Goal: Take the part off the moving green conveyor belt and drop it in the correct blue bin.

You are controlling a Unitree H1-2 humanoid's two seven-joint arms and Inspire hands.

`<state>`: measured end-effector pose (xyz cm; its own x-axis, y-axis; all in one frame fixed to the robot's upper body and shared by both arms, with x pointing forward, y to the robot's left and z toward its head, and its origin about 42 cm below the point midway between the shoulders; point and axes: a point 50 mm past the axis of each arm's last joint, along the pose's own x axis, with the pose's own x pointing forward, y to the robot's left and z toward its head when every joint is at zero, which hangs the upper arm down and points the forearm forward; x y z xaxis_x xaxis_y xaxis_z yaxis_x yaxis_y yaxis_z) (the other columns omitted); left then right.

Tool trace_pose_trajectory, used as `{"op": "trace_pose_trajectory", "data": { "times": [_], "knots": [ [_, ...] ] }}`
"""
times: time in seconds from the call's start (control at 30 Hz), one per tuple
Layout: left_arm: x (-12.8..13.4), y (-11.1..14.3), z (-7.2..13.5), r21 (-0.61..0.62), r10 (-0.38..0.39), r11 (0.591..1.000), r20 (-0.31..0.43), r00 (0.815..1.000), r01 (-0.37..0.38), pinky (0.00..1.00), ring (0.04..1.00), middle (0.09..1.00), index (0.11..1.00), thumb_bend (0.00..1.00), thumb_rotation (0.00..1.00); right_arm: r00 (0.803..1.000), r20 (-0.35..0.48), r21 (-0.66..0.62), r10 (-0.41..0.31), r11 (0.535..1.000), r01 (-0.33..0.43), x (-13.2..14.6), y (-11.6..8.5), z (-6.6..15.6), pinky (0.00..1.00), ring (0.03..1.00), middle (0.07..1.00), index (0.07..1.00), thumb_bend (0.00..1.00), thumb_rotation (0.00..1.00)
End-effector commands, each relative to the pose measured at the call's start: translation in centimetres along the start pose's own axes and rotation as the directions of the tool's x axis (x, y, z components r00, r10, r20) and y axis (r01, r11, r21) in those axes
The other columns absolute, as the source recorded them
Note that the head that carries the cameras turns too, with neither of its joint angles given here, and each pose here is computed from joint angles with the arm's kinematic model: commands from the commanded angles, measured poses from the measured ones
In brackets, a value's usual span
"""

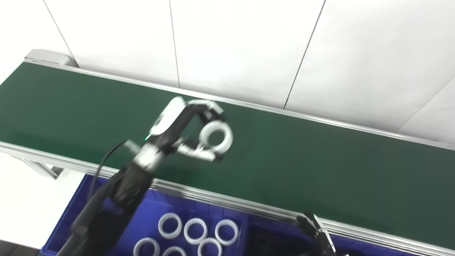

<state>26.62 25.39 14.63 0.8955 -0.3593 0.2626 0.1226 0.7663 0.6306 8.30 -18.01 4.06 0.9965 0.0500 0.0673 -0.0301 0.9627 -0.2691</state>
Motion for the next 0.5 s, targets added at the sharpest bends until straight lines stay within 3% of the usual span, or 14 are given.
{"op": "trace_pose_trajectory", "data": {
  "times": [0.0, 0.17, 0.27, 0.47],
  "knots": [
    [-1.2, 1.0, 0.9, -0.003, 0.015, 1.0, 0.08, 0.997, -0.015, 0.44, 0.42, 0.507, 0.526, 0.5, 0.0, 0.998, 0.069, 0.039, -0.003, 0.999, 0.0, 0.1, 0.1, 1.6, 0.75, 0.771, 0.795, 0.858, 0.93, 0.4],
    [-5.4, -0.9, -0.1, -0.025, -0.046, 0.999, 0.038, 0.998, 0.047, 0.4, 0.405, 0.513, 0.53, 0.5, 0.0, 0.998, 0.069, 0.029, -0.008, 1.0, 0.006, 0.7, 0.1, 2.4, 0.77, 0.793, 0.814, 0.876, 0.87, 0.39],
    [-7.7, -2.6, -0.9, -0.079, -0.108, 0.991, -0.007, 0.994, 0.107, 0.44, 0.424, 0.509, 0.521, 0.5, 0.0, 0.997, 0.071, 0.015, -0.009, 1.0, 0.008, 1.1, 0.0, 2.8, 0.77, 0.789, 0.815, 0.878, 0.85, 0.37],
    [-10.8, -5.0, -0.9, -0.078, -0.243, 0.968, -0.061, 0.968, 0.238, 0.41, 0.402, 0.497, 0.541, 0.5, 0.0, 0.998, 0.057, 0.017, -0.01, 1.0, 0.009, 1.3, -0.3, 3.3, 0.78, 0.787, 0.815, 0.878, 0.84, 0.37]
  ]
}}
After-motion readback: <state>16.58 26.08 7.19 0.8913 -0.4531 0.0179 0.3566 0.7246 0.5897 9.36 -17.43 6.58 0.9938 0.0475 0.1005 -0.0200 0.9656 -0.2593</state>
